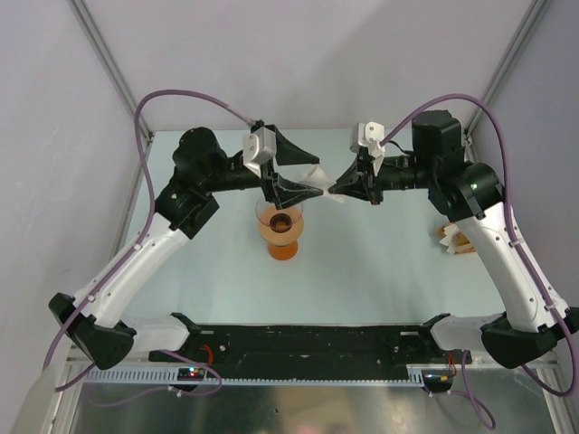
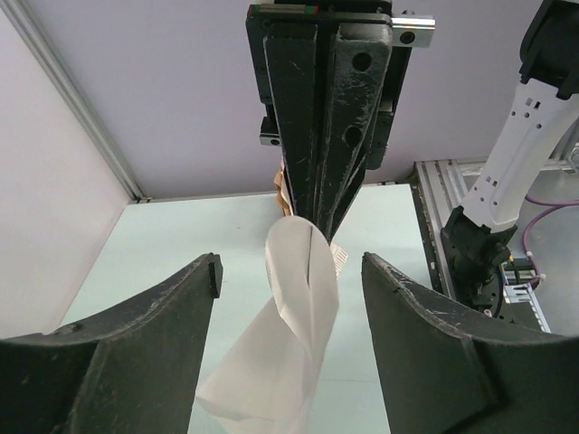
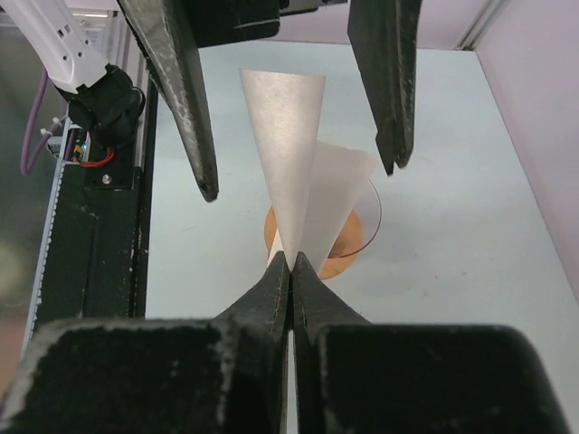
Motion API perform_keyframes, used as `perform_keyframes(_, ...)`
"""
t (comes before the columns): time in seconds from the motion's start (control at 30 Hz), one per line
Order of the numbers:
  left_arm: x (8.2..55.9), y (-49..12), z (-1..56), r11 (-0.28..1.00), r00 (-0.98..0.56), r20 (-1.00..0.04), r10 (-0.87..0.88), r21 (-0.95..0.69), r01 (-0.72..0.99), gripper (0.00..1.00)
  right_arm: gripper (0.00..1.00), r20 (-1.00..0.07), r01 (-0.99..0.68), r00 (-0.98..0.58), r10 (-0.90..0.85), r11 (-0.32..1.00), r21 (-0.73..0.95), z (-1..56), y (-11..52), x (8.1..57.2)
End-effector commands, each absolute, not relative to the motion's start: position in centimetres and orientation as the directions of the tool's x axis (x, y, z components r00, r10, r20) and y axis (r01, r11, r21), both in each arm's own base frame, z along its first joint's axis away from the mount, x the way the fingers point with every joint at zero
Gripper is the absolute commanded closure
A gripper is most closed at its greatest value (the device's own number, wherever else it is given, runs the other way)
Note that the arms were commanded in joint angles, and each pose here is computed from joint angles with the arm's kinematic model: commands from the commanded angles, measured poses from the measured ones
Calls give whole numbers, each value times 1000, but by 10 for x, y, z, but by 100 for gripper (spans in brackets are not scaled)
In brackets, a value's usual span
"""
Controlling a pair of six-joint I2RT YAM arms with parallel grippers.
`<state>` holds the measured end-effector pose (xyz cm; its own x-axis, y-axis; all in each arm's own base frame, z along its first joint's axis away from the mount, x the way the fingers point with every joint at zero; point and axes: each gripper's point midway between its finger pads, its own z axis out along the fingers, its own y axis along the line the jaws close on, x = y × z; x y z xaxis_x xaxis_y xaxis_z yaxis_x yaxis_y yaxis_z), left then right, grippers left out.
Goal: Place the coffee filter in the dripper
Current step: Place the coffee filter in the coffee dripper.
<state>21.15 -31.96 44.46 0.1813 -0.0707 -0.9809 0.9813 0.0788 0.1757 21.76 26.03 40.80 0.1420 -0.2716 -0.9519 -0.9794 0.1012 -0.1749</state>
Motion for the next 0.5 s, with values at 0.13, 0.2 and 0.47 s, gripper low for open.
perform_keyframes(0.13, 205, -326, 466, 49, 205, -972, -113, 201, 978, 37, 100, -940, -970, 215, -265, 52, -236, 411, 264, 209)
perform_keyframes(0.2, 200, -328, 467, 22, 199, -973, -115, 198, 980, 44, 100, -940, -970, 219, -263, 47, -240, 411, 265, 209)
perform_keyframes(0.47, 188, -327, 475, -21, 226, -963, -146, 232, 973, 95, 100, -943, -975, 196, -268, 47, -215, 407, 265, 207)
